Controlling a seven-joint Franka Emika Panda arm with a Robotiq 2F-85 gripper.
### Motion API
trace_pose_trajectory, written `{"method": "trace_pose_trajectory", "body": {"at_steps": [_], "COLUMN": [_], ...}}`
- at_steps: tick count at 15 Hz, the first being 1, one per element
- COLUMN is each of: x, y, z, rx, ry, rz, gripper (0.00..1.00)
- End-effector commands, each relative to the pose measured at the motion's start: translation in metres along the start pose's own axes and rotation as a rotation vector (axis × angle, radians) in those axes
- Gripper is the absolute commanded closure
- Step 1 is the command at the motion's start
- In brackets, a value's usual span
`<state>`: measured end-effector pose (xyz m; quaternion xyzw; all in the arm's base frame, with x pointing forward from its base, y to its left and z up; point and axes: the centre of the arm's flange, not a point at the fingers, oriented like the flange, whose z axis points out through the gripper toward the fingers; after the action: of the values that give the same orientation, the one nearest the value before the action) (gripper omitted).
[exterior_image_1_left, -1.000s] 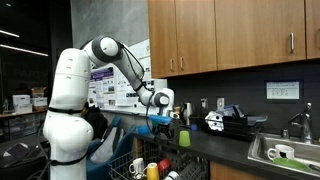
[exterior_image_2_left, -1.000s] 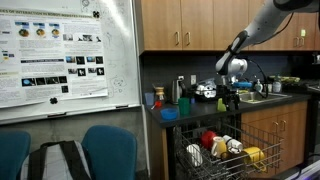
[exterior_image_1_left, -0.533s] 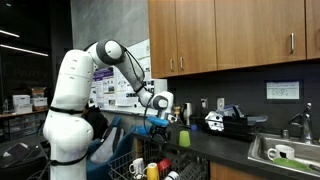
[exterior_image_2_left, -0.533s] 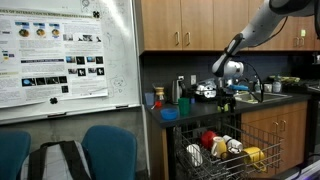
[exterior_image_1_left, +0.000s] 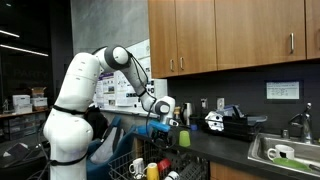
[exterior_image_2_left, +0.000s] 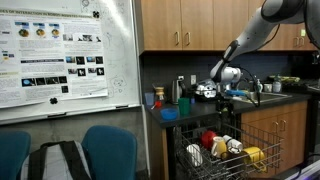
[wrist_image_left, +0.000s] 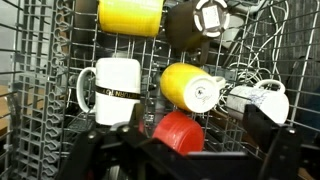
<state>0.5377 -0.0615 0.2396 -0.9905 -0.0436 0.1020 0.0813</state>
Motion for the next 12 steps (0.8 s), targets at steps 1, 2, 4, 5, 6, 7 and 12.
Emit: {"method": "trace_pose_trajectory", "body": {"at_steps": [1, 2, 4, 5, 6, 7, 12], "x": [0.018, 0.019, 0.021, 0.02, 0.017, 0.013, 0.004], "y": [0.001, -0.001, -0.006, -0.009, -0.011, -0.013, -0.015], "z": [0.009, 0.012, 0.018, 0.022, 0.025, 0.029, 0.051], "rx": [0.02, 0.021, 0.02, 0.021, 0.025, 0.031, 0.061], "ry": [0.053, 0.063, 0.079, 0.08, 0.078, 0.076, 0.104], "rz": [-0.019, -0.03, -0.043, -0.044, -0.045, -0.047, -0.013], "gripper": [0.0, 0.0, 0.0, 0.0, 0.0, 0.0, 0.0]}}
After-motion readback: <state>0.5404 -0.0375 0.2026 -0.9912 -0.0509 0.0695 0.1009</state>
